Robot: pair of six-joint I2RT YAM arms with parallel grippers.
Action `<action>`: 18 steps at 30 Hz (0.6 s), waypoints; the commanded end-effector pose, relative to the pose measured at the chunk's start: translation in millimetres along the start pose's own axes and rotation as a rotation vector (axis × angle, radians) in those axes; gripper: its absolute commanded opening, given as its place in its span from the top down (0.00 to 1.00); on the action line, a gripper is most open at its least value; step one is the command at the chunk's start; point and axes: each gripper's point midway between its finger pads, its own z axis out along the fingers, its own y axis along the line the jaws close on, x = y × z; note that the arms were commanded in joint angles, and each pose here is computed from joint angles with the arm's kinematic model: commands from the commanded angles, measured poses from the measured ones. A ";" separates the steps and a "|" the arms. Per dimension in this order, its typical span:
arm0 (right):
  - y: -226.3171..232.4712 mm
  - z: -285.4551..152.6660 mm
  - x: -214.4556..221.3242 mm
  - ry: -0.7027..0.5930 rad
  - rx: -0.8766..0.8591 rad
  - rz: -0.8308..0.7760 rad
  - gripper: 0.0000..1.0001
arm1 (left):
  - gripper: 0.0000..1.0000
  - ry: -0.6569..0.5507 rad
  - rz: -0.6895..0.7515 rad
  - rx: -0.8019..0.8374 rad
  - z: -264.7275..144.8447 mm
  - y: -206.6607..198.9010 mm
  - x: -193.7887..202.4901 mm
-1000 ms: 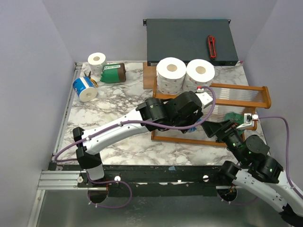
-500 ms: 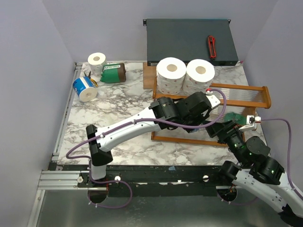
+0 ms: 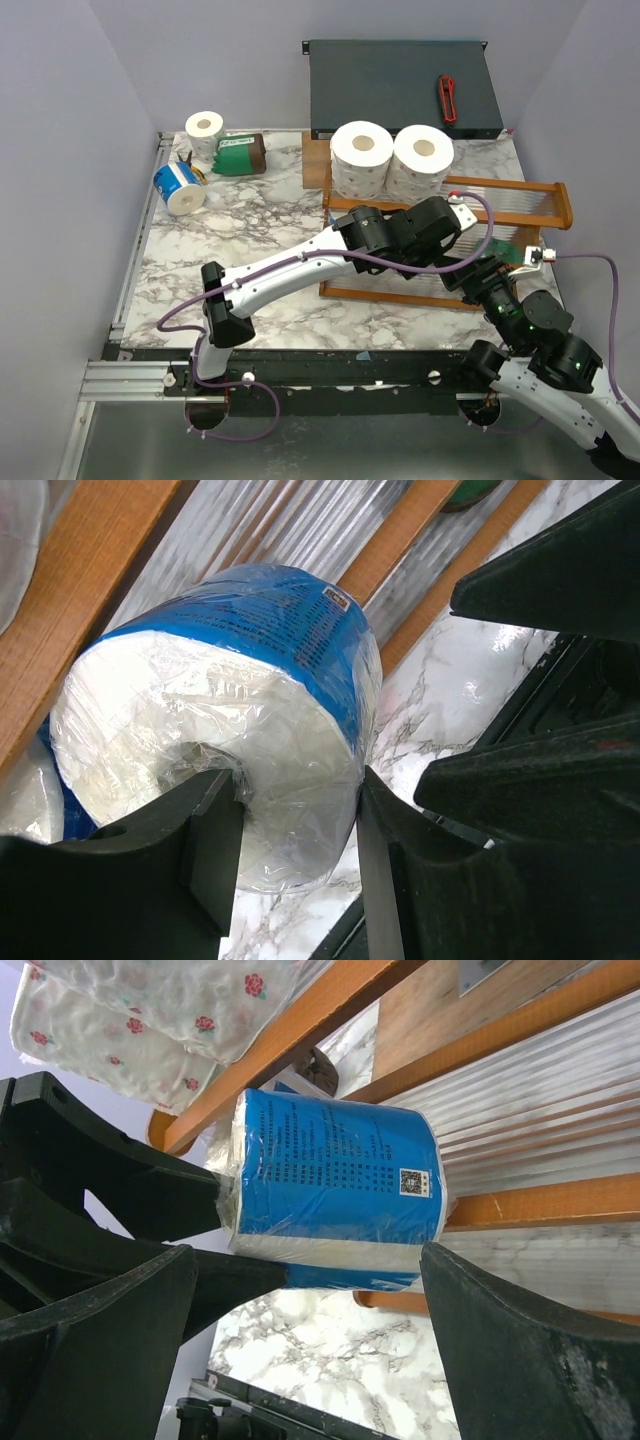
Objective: Place and organize the paper towels onto the shelf
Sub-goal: Place the paper towel on the shelf.
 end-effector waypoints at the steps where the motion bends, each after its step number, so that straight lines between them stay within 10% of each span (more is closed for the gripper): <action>1: -11.1 -0.9 -2.4 -0.022 0.041 -0.009 0.04 | 0.93 -0.084 0.026 -0.060 -6.6 10.9 -25.1; 18: -15.4 -5.3 -4.6 -0.029 0.046 -0.008 0.04 | 0.85 -0.082 0.056 -0.146 2.7 24.1 -27.6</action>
